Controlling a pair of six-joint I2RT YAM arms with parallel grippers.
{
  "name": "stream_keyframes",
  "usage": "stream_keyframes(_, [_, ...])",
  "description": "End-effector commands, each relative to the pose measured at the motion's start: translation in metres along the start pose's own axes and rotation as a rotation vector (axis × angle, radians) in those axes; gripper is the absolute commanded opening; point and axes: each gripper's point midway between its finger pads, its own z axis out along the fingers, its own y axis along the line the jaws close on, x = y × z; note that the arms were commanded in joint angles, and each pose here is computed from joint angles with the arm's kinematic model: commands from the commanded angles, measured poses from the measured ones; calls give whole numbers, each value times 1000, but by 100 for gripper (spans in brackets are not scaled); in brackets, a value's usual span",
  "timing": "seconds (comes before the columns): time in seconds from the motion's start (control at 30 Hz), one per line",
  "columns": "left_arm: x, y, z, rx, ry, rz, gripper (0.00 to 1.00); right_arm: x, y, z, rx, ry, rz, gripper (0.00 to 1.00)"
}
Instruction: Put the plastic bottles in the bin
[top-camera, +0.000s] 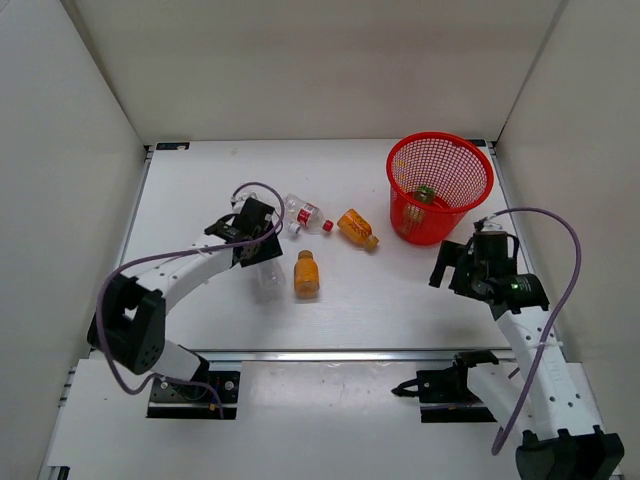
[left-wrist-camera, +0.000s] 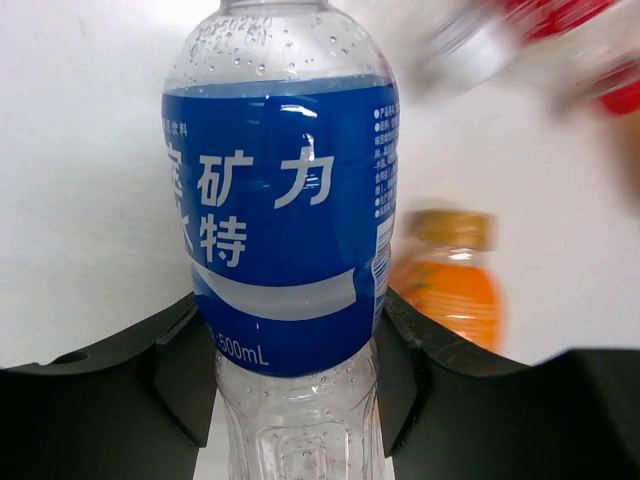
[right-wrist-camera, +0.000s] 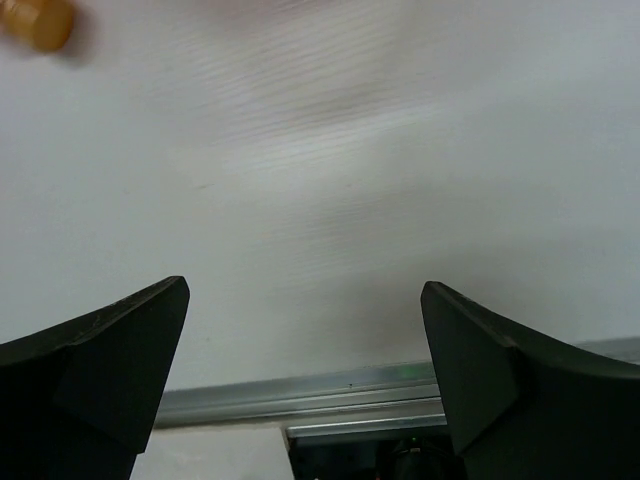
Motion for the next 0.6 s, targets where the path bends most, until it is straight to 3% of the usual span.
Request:
stream_keyframes(0.0, [-76, -32, -73, 97, -241, -13, 45, -18, -24, 2, 80, -47, 124, 99])
stream_keyframes(0.13, [-122, -83, -132, 268, -382, 19, 43, -30, -60, 4, 161, -127, 319, 99])
stream_keyframes(0.27, [-151, -178, -189, 563, -470, 109, 43, -42, -79, 6, 195, -174, 390, 100])
stream_keyframes(0.33, [-152, -233, -193, 652, -472, 190, 48, -46, -80, 6, 212, -186, 387, 99])
stream_keyframes(0.37, [-165, -259, -224, 728, -518, 197, 49, -48, -78, 6, 205, -193, 386, 99])
stream_keyframes(0.4, [-159, -279, -200, 714, -486, 230, 50, -49, -79, 8, 214, -196, 399, 99])
stream_keyframes(0.47, [-165, -335, -208, 788, -519, 272, 50, -50, -79, 4, 202, -215, 420, 99])
stream_keyframes(0.5, [-178, -351, -235, 844, -571, 252, 50, -48, -84, 3, 214, -219, 442, 99])
stream_keyframes(0.57, [-172, -383, -214, 911, -557, 240, 50, -45, -83, 1, 212, -217, 443, 99])
